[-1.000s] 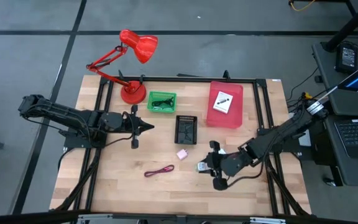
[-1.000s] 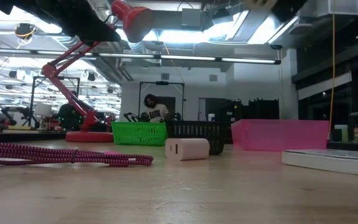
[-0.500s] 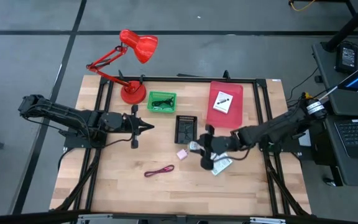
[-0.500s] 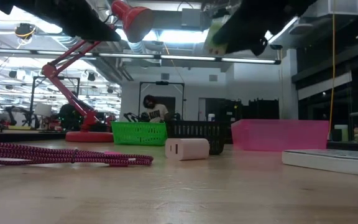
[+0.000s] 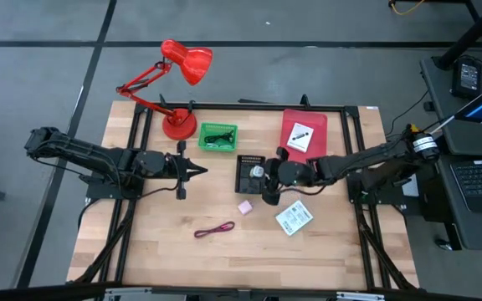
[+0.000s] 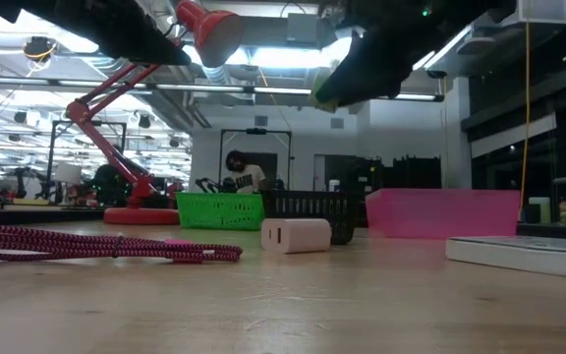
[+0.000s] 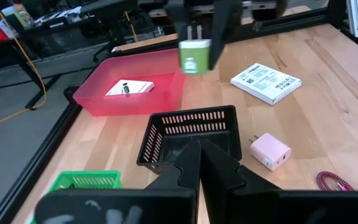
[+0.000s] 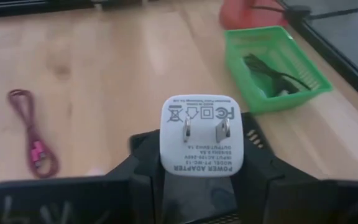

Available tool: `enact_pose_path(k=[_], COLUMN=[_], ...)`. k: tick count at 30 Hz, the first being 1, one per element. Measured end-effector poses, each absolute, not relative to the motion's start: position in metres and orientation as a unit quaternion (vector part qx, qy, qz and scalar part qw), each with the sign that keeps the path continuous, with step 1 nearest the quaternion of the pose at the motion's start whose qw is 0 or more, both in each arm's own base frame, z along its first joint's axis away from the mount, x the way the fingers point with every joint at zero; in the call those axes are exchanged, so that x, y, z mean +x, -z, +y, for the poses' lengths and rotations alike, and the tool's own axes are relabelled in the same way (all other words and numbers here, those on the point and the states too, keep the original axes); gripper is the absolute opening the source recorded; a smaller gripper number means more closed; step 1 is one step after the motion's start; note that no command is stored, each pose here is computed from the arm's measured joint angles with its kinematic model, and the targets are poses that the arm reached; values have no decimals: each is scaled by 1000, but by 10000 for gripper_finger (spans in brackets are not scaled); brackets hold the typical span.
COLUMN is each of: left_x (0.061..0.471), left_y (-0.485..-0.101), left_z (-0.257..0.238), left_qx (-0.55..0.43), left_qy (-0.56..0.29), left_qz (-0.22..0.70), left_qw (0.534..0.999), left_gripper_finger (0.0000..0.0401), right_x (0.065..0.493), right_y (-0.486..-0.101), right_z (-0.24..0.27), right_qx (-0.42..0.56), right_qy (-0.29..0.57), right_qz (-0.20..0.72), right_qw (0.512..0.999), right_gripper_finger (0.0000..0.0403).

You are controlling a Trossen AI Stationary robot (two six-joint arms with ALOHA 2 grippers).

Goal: Pick and place items into bin
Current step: Put the green charger adapter into the black bin

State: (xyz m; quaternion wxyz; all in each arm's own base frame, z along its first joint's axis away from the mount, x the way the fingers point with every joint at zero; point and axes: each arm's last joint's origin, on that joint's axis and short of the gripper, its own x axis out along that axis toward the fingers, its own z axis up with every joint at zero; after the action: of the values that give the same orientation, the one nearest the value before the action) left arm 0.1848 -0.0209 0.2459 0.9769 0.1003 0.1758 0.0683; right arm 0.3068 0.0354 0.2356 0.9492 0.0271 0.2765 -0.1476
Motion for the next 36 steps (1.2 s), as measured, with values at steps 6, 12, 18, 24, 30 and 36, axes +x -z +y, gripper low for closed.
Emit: enact_pose_path(k=[6, 12, 18, 24, 30, 36], left_x=[184, 184, 184, 184, 184, 184], left_y=[-245, -244, -243, -243, -243, -243], left_z=[-21, -21, -21, -21, -21, -21], left_qx=[106, 128, 133, 138, 138, 138], left_qy=[-67, -63, -62, -60, -60, -60], left_qz=[180, 189, 192, 193, 193, 193], left_qw=[976, 972, 970, 970, 970, 970], left_gripper_finger=[3, 3, 3, 3, 3, 3], right_x=[309, 314, 324, 332, 337, 342], right_y=[-234, -225, -201, -179, -163, -148], right_z=[9, -16, -27, -28, -28, -29], right_qx=[60, 94, 87, 70, 42, 34], right_qy=[140, 151, 146, 125, 114, 112], right_qz=[288, 300, 332, 365, 385, 393], right_qw=[945, 937, 928, 920, 915, 912], right_gripper_finger=[119, 120, 121, 121, 121, 122])
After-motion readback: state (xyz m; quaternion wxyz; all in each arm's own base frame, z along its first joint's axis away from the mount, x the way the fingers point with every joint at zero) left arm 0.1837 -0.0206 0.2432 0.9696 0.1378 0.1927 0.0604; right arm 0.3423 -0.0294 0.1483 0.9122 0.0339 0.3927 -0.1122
